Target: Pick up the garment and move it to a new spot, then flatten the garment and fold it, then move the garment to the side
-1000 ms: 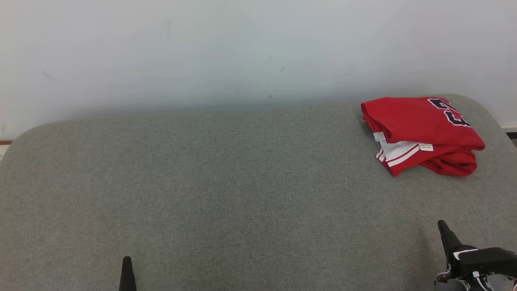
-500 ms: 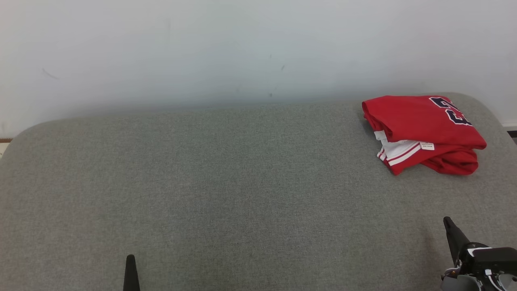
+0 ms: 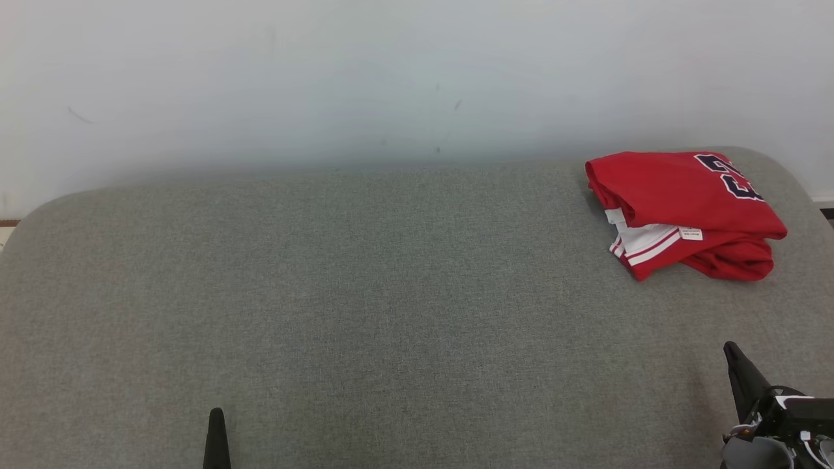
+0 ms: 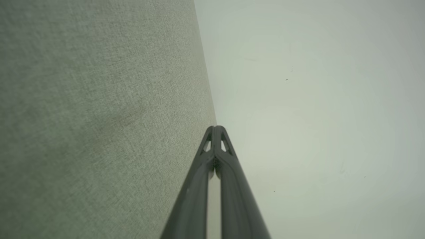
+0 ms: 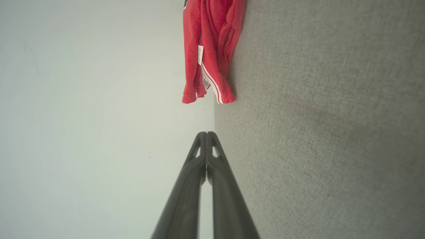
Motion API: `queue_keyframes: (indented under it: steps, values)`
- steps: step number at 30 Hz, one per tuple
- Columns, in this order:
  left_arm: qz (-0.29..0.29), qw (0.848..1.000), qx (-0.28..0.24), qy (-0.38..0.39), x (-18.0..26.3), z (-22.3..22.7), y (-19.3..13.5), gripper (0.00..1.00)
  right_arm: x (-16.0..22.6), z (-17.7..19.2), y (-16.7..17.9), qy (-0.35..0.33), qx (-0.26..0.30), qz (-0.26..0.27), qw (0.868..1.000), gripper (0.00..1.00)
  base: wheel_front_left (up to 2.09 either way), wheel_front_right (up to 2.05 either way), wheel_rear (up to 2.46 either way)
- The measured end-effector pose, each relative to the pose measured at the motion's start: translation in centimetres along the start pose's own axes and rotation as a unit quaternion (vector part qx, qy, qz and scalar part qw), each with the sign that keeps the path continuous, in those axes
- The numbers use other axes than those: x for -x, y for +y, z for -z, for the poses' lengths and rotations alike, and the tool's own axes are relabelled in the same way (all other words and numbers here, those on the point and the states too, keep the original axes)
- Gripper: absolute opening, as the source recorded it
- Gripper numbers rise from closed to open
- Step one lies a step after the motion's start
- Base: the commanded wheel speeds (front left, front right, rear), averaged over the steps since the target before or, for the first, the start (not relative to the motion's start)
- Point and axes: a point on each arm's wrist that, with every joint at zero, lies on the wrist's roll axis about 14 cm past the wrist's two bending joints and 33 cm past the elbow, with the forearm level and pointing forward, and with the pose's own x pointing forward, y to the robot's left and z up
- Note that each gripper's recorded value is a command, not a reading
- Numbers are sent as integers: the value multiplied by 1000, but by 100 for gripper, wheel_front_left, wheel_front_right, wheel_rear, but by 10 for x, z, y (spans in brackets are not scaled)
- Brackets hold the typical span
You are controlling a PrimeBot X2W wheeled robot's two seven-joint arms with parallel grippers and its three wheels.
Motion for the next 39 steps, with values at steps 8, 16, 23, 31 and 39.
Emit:
queue_keyframes:
  steps: [8, 16, 23, 31, 39]
  values:
    - [-6, 1000, 28, 3, -2, 3, 2, 0, -2, -5, 4, -1, -30, -12, 999, 0, 0, 0, 0]
    - [-10, 998, 55, 5, -3, 6, 2, 0, -2, -9, 7, -2, -59, -23, 998, 0, 0, 0, 0]
    - [-15, 997, 76, 6, -5, 9, 3, 0, -3, -12, 10, -2, -78, -33, 996, 0, 0, 0, 0]
    - [-15, 997, 76, 6, -5, 9, 3, 0, -3, -13, 11, -3, -79, -34, 996, 0, 0, 0, 0]
    - [-15, 997, 76, 6, -5, 9, 3, 0, -3, -13, 11, -3, -79, -34, 996, 0, 0, 0, 0]
